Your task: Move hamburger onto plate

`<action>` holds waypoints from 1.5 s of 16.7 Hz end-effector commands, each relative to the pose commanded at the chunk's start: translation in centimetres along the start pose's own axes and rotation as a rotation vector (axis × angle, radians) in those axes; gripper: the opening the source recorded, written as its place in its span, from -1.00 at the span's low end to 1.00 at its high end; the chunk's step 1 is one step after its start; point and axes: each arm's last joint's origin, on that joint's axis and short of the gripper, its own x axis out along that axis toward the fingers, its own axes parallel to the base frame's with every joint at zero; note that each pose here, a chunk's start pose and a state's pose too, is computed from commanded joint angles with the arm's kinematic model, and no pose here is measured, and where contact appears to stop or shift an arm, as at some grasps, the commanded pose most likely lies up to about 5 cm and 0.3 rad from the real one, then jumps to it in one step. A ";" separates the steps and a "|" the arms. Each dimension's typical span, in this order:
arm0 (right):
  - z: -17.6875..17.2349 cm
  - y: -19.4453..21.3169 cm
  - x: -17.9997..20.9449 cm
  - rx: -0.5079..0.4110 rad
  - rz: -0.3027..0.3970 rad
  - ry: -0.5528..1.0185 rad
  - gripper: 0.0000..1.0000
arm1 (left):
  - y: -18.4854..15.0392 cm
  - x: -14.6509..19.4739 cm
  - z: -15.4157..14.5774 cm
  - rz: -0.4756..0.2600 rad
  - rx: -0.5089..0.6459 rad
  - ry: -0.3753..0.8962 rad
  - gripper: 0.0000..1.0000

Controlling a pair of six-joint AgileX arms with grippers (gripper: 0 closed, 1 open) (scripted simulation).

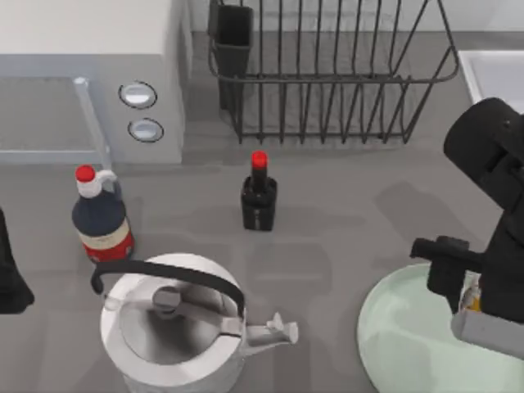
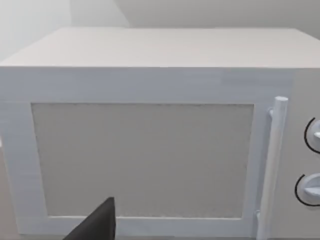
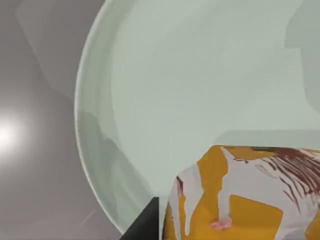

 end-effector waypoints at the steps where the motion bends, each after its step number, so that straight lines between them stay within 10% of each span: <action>1: 0.3 -0.4 0.0 -0.082 -0.002 0.004 -1.00 | 0.0 0.0 0.0 0.000 0.000 0.000 1.00; 6: 1.3 -1.7 0.1 -0.321 -0.010 0.021 -1.00 | 0.0 0.0 0.0 0.000 0.000 0.000 1.00; 23: 1.1 -1.8 4.6 -0.329 -0.010 0.021 -1.00 | 0.0 0.0 0.0 0.000 0.000 0.000 1.00; 25: 1.1 -1.8 4.6 -0.329 -0.010 0.021 -0.70 | 0.0 0.0 0.0 0.000 0.000 0.000 1.00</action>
